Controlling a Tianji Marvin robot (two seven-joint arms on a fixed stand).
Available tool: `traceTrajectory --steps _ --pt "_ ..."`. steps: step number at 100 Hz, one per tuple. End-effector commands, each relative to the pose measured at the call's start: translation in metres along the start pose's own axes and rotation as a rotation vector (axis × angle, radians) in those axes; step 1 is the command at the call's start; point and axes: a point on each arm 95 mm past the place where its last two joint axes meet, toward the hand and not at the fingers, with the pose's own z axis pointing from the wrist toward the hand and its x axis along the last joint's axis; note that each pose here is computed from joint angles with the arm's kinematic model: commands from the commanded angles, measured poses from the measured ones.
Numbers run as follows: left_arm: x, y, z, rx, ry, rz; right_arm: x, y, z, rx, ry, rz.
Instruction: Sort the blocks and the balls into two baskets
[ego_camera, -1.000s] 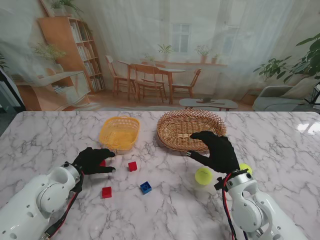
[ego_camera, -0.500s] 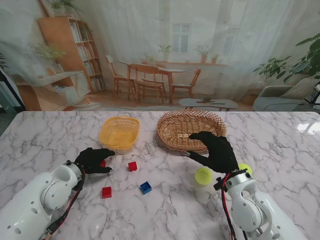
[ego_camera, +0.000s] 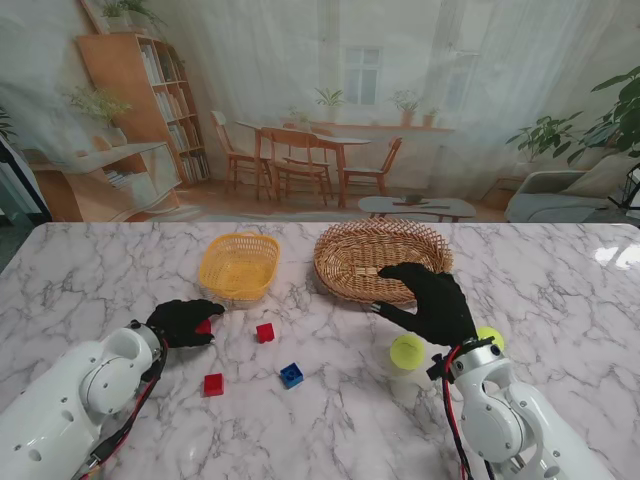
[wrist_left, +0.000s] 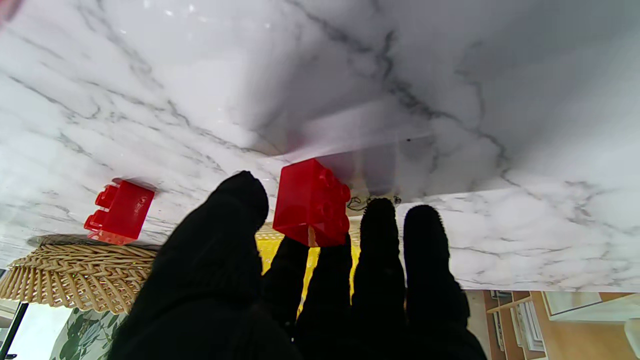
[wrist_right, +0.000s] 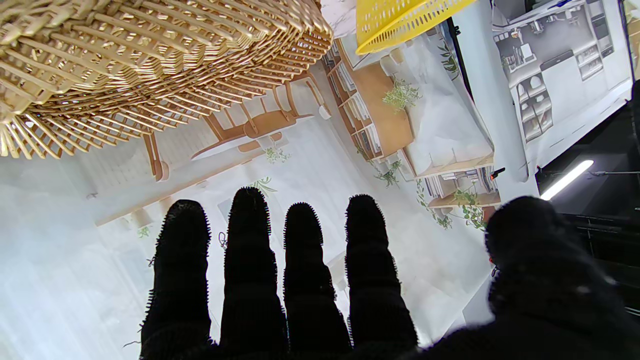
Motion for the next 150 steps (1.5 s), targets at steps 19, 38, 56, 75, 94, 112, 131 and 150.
traceTrajectory --steps 19,38,56,75,94,112,131,150 --pt "0.001 0.005 0.000 -0.060 -0.006 0.033 -0.001 -0.002 0.000 0.007 -0.003 -0.002" --pt "0.000 0.007 0.000 -0.061 -0.011 0.052 -0.001 -0.003 0.000 0.009 -0.003 -0.003" --pt "0.001 0.009 0.001 -0.038 -0.011 0.085 -0.001 -0.003 0.000 0.010 -0.003 -0.004" --pt "0.000 0.010 0.002 -0.028 -0.009 0.113 -0.001 -0.003 0.001 0.012 -0.003 -0.006" --pt "0.001 0.010 0.001 -0.025 -0.006 0.117 -0.001 -0.004 0.001 0.015 -0.003 -0.009" --pt "0.001 0.003 -0.005 -0.012 0.002 0.117 -0.001 -0.004 0.001 0.014 -0.004 -0.011" --pt "0.001 -0.016 -0.013 0.033 0.025 0.133 -0.001 -0.003 0.001 0.012 -0.006 -0.009" --pt "0.001 -0.044 -0.021 0.093 0.052 0.170 0.000 -0.004 0.001 0.016 -0.006 -0.009"
